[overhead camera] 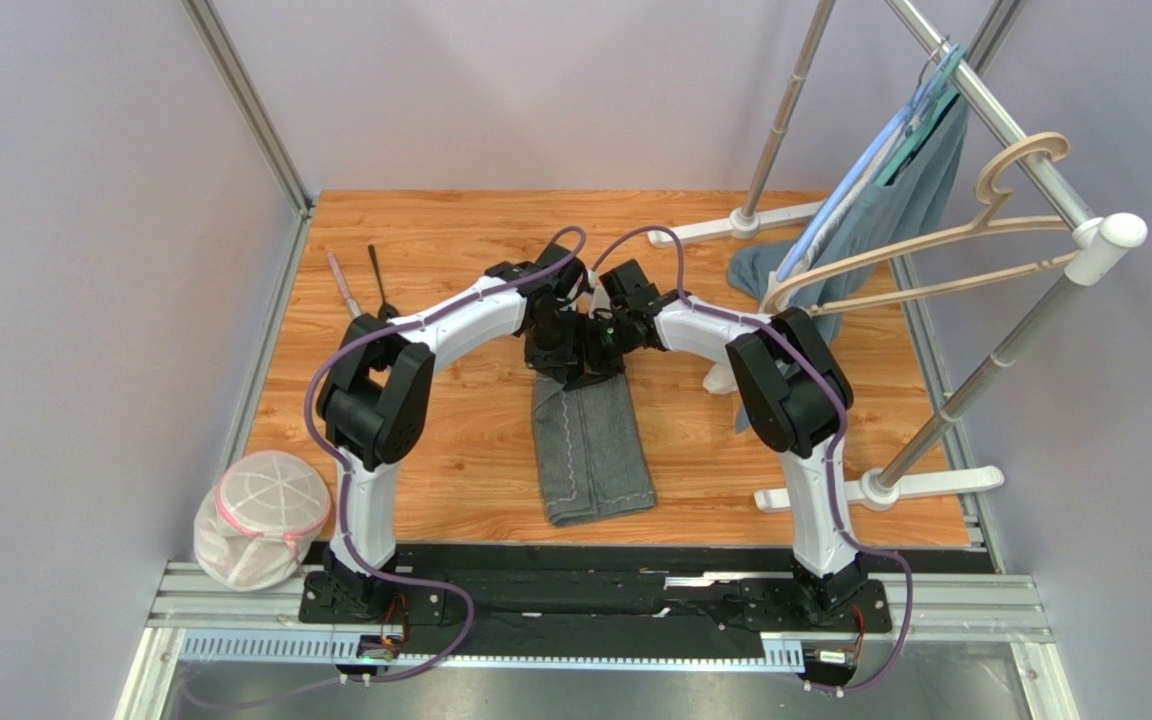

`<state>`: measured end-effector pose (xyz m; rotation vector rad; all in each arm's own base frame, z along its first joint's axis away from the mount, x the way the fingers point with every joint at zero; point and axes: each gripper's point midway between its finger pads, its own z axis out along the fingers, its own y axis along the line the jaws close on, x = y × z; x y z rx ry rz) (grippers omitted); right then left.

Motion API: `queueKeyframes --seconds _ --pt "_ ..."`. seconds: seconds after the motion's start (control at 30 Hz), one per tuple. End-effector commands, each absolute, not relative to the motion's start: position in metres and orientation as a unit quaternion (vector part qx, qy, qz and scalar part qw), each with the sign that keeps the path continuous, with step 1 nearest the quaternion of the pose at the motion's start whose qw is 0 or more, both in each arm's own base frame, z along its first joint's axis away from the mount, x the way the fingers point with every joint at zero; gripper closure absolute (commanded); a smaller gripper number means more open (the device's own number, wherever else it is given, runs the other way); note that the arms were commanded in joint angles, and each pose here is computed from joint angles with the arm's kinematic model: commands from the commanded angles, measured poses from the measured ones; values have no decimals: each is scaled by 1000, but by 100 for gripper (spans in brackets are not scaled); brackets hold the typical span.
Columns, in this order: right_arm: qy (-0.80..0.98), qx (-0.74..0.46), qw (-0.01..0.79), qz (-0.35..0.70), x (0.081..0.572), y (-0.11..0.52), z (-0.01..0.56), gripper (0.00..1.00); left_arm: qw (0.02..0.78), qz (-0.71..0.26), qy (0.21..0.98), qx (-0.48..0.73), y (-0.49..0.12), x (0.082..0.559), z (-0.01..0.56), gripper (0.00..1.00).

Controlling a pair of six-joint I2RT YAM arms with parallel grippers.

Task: Fold the napkin into a case and place the utensils inside
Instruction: Smooth out the 2/3-rectangle-folded napkin at the center of the board.

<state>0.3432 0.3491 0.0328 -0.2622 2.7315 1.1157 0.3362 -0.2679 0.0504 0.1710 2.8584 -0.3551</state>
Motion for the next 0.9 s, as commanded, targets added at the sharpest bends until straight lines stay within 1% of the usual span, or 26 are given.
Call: queueKeyframes --seconds 0.0,0.1,0.2,0.3,0.33,0.37,0.43,0.63,0.87 --pt "911 -81 114 388 363 352 41 96 144 -169 974 35 -296 351 49 100" --pt "913 -76 114 384 363 346 41 96 159 -158 975 11 -294 361 40 100" --pt "911 -73 119 388 358 340 53 96 171 -160 972 -8 -295 366 37 100" --pt "909 -74 118 393 343 332 65 96 187 -161 969 -22 -295 372 36 100" --pt "910 -73 102 396 328 331 61 96 185 -163 969 -25 -296 371 35 100" --pt "903 -77 113 406 325 332 72 96 189 -168 967 -27 -298 373 37 100" --pt "902 -81 93 413 303 333 67 96 189 -175 966 -33 -300 372 37 100" --pt "897 -91 79 426 260 336 73 96 192 -185 963 -38 -304 375 41 100" --pt "899 -90 43 426 212 326 52 96 193 -185 962 -48 -304 376 39 100"
